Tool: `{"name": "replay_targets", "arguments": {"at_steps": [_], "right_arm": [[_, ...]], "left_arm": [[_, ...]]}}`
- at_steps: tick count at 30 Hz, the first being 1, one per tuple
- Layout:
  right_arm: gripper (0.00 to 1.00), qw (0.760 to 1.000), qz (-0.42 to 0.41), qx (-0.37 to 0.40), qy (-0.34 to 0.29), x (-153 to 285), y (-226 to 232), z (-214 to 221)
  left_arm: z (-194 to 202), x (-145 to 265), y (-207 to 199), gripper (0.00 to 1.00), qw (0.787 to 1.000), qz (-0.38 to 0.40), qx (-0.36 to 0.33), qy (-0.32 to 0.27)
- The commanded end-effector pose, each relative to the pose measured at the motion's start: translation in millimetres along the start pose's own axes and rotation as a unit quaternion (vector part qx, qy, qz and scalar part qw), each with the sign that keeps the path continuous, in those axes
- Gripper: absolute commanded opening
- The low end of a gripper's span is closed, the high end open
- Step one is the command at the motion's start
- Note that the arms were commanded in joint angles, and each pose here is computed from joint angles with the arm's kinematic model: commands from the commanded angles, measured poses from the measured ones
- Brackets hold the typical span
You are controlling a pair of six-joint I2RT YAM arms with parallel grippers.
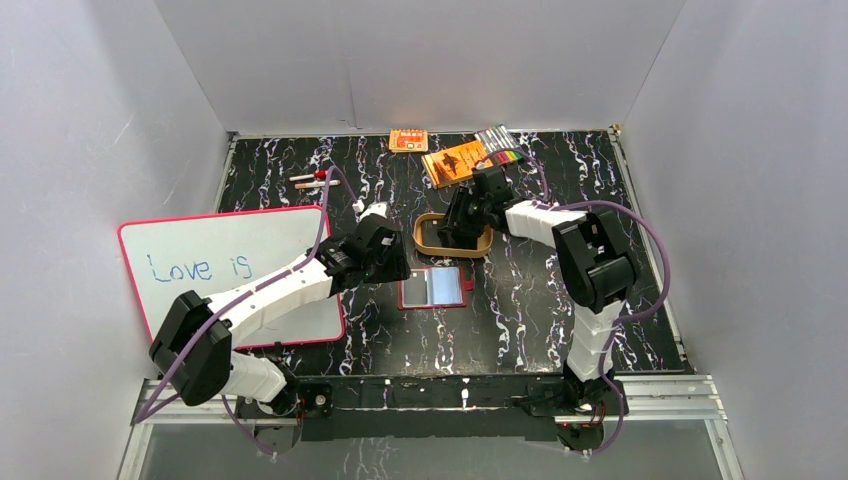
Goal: Put the credit cards into the card holder
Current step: Pick up the credit card from the storage box.
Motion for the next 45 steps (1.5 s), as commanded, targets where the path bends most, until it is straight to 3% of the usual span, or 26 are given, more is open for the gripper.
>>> {"name": "replay_targets", "arguments": {"at_steps": [1, 16, 20, 27, 34, 45], "right_arm": [[0.51, 1.000, -0.003, 0.014, 0.005, -2.9, 3.2, -5.9], [0.25, 1.000, 0.010, 0.013, -0.001, 6.0, -1.2, 0.8], [0.24, 1.000, -0.004, 0.012, -0.005, 9.8, 2.7, 0.3], [0.36, 0.999, -0.037, 0.011, -0.006, 7.8, 10.2, -2.0], [0.38, 0.998, -0.057, 0.002, 0.009, 4.6, 11.4, 3.4], [0.20, 0.999, -0.034, -0.010, -0.007, 17.7, 1.5, 2.4]], "left_arm": [[2.3, 1.2, 2.5, 0.51, 1.000, 0.000, -0.005, 0.003], [2.8, 0.0, 3.2, 0.50, 1.000, -0.003, -0.002, 0.002], [2.7, 0.3, 2.7, 0.50, 1.000, -0.002, -0.001, 0.001], [2.6, 0.7, 2.6, 0.50, 1.000, 0.000, 0.001, 0.002], [3.0, 1.5, 2.7, 0.50, 1.000, 0.001, 0.002, 0.002], [3.1, 1.6, 3.1, 0.50, 1.000, 0.001, 0.002, 0.001]]}}
Point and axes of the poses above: each gripper's point midway between its finger pads, its own x axis back along the fingers, its own y axis along the line the jaws close on, z = x × y, the point moved 6 cm from there along x, back along the fingers, and after that the axes turned 14 degrees about x, right-handed, at the moved point
